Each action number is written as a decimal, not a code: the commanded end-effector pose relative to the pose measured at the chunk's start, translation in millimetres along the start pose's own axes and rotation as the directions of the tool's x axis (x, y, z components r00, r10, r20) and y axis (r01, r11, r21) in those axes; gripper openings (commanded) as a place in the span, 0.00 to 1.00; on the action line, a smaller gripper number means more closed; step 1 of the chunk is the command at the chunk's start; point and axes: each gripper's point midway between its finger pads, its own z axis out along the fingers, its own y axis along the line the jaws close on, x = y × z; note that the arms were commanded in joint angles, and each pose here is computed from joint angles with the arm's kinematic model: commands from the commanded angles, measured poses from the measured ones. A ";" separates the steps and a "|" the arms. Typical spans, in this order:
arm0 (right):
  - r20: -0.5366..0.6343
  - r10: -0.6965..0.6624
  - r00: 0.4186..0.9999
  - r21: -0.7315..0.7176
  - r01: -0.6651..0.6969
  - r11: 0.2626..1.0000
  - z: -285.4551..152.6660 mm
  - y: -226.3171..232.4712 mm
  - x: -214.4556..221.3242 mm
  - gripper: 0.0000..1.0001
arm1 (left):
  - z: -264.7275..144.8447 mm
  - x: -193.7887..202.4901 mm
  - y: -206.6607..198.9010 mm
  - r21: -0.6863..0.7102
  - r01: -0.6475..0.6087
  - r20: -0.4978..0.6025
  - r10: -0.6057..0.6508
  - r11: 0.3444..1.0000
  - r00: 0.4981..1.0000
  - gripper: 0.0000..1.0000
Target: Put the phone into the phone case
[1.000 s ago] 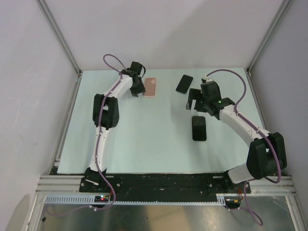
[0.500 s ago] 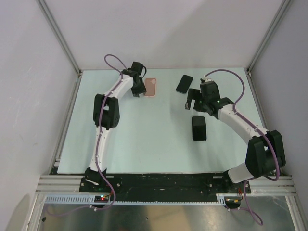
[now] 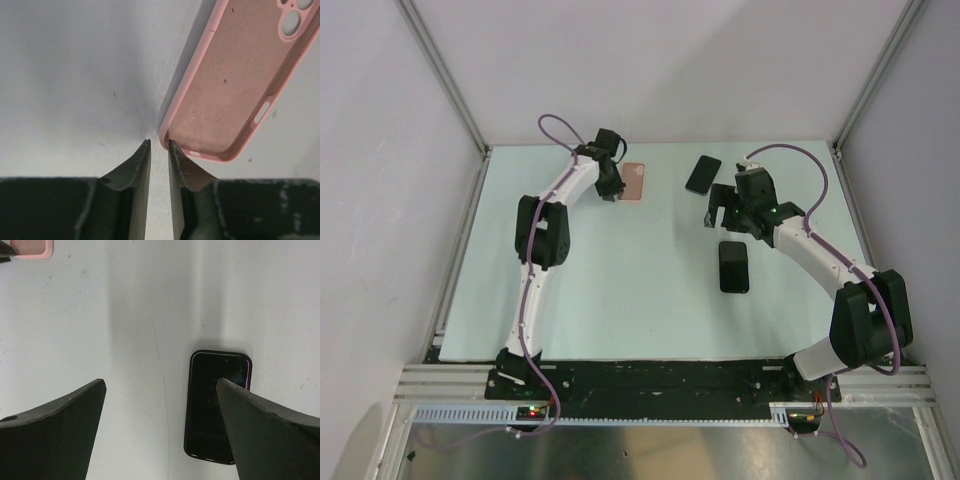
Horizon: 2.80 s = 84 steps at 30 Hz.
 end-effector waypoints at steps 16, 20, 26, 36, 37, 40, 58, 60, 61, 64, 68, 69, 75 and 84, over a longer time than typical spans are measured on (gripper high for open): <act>0.033 0.000 0.999 -0.039 0.002 0.999 -15.6 12.5 -16.5 0.98 | -30.6 25.5 25.2 -0.106 0.063 -0.040 -0.068 0.992 0.997 0.00; 0.030 0.000 1.000 -0.048 0.001 0.999 -15.7 15.3 -15.6 0.98 | -54.4 42.7 32.5 -0.120 0.102 -0.049 -0.108 0.988 0.993 0.00; 0.031 0.004 1.000 -0.083 -0.001 0.997 -11.8 26.7 -15.3 0.98 | -102.6 89.0 42.8 -0.093 0.209 -0.053 -0.215 0.973 0.975 0.00; -0.005 -0.008 1.000 -0.086 0.007 0.996 8.1 54.0 -3.9 0.97 | -132.4 190.9 45.7 0.006 0.381 -0.067 -0.380 0.925 0.923 0.05; -0.009 -0.014 1.000 -0.085 0.013 0.996 10.0 57.2 -1.3 0.97 | -134.7 185.9 46.0 0.024 0.371 -0.040 -0.370 0.928 0.928 0.09; -0.016 -0.028 0.999 -0.086 0.026 0.996 12.5 64.2 4.4 0.97 | -136.2 150.8 51.3 0.049 0.304 0.032 -0.306 0.951 0.952 0.34; -0.045 -0.075 0.996 -0.062 0.073 0.995 11.2 72.0 20.4 0.97 | -69.5 62.2 62.4 -0.090 0.022 0.064 -0.016 0.996 0.998 0.41; -0.045 -0.077 0.996 -0.059 0.074 0.996 10.5 71.0 20.2 0.97 | -63.3 62.4 63.8 -0.102 0.018 0.054 -0.012 0.995 0.998 0.39; -0.044 -0.078 0.996 -0.058 0.076 0.995 10.0 70.9 20.1 0.96 | -60.8 63.0 64.1 -0.105 0.015 0.049 -0.010 0.994 0.999 0.39; -0.047 -0.080 0.996 -0.056 0.078 0.995 8.6 70.4 20.9 0.96 | -52.5 66.0 65.6 -0.116 0.011 0.030 -0.008 0.993 1.000 0.38; -0.048 -0.085 0.995 -0.048 0.083 0.995 7.9 69.0 22.0 0.96 | -45.5 73.5 65.1 -0.111 0.024 0.001 -0.024 0.993 1.000 0.33; -0.049 -0.086 0.995 -0.048 0.084 0.995 7.8 69.1 22.2 0.96 | -44.9 76.4 64.3 -0.107 0.030 -0.008 -0.032 0.994 0.999 0.31; -0.046 -0.085 0.995 -0.052 0.083 0.995 7.0 70.3 21.6 0.96 | -52.6 100.7 64.6 -0.102 0.153 -0.048 -0.158 0.983 0.986 0.07; -0.042 -0.092 0.995 -0.067 0.089 0.994 2.6 74.6 23.3 0.96 | -96.7 134.4 47.0 -0.074 0.469 -0.018 -0.472 0.880 0.882 0.00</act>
